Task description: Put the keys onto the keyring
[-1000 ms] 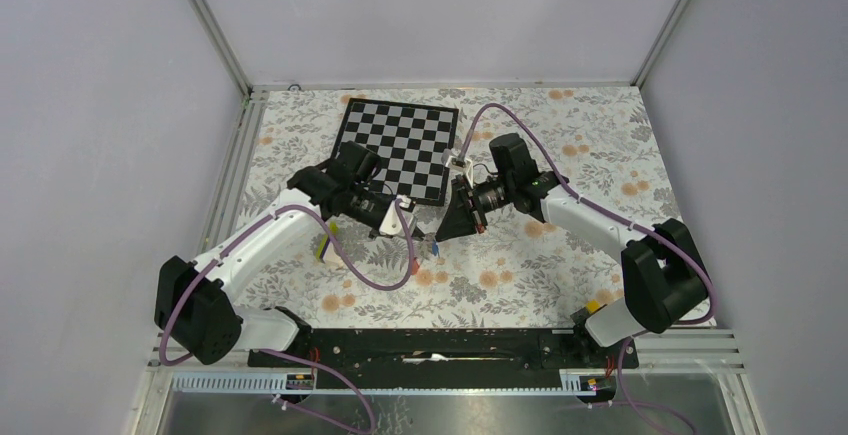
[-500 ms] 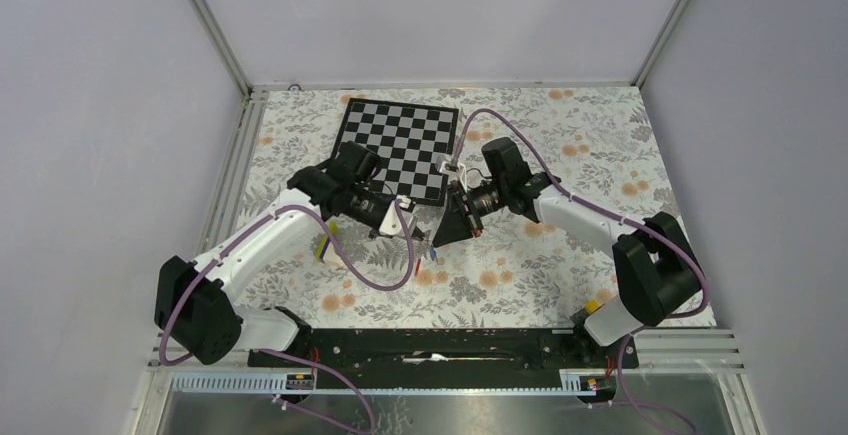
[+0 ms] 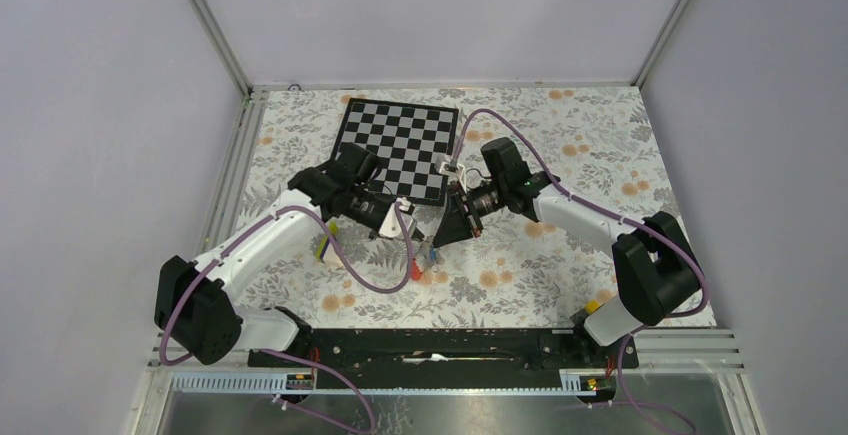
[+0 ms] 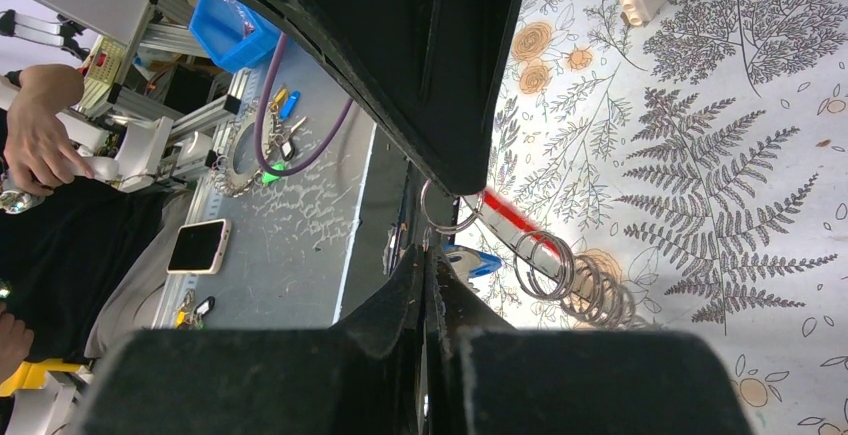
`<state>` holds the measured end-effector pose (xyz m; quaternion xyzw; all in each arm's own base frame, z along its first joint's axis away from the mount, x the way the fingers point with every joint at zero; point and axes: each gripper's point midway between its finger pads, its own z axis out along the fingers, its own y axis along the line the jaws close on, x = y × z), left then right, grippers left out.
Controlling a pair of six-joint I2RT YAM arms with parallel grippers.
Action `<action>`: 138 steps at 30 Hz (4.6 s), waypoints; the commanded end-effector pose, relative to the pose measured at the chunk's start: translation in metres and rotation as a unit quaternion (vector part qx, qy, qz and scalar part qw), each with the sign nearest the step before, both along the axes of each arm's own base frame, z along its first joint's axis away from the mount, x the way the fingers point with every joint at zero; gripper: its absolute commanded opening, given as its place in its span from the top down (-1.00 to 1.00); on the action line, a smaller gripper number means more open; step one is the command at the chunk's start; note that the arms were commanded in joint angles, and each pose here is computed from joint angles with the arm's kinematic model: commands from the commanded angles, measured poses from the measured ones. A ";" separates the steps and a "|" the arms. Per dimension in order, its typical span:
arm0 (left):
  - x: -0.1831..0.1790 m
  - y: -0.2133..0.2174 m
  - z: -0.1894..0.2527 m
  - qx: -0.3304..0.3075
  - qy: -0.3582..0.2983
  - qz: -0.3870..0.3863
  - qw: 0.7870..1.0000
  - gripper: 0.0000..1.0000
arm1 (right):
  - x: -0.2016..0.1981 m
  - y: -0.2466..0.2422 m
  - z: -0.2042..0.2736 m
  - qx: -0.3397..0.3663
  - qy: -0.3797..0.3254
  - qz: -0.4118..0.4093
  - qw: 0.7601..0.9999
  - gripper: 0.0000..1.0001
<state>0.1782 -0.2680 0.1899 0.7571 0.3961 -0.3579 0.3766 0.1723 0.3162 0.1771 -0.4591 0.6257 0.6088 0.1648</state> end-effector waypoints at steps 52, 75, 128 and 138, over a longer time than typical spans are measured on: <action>-0.011 -0.002 -0.004 -0.016 -0.024 -0.032 0.999 1.00 | 0.001 0.008 0.013 0.020 -0.006 0.022 1.000 1.00; -0.013 -0.004 -0.003 -0.018 -0.025 -0.038 0.999 1.00 | 0.005 0.011 -0.005 -0.011 0.000 0.011 1.000 1.00; 0.033 -0.038 0.107 -0.089 0.152 0.099 0.979 1.00 | 0.026 -0.033 0.092 0.003 -0.278 -0.085 0.957 0.12; 0.030 -0.045 0.110 -0.106 0.204 0.105 0.968 1.00 | 0.032 -0.037 0.098 -0.007 -0.296 -0.100 0.950 0.18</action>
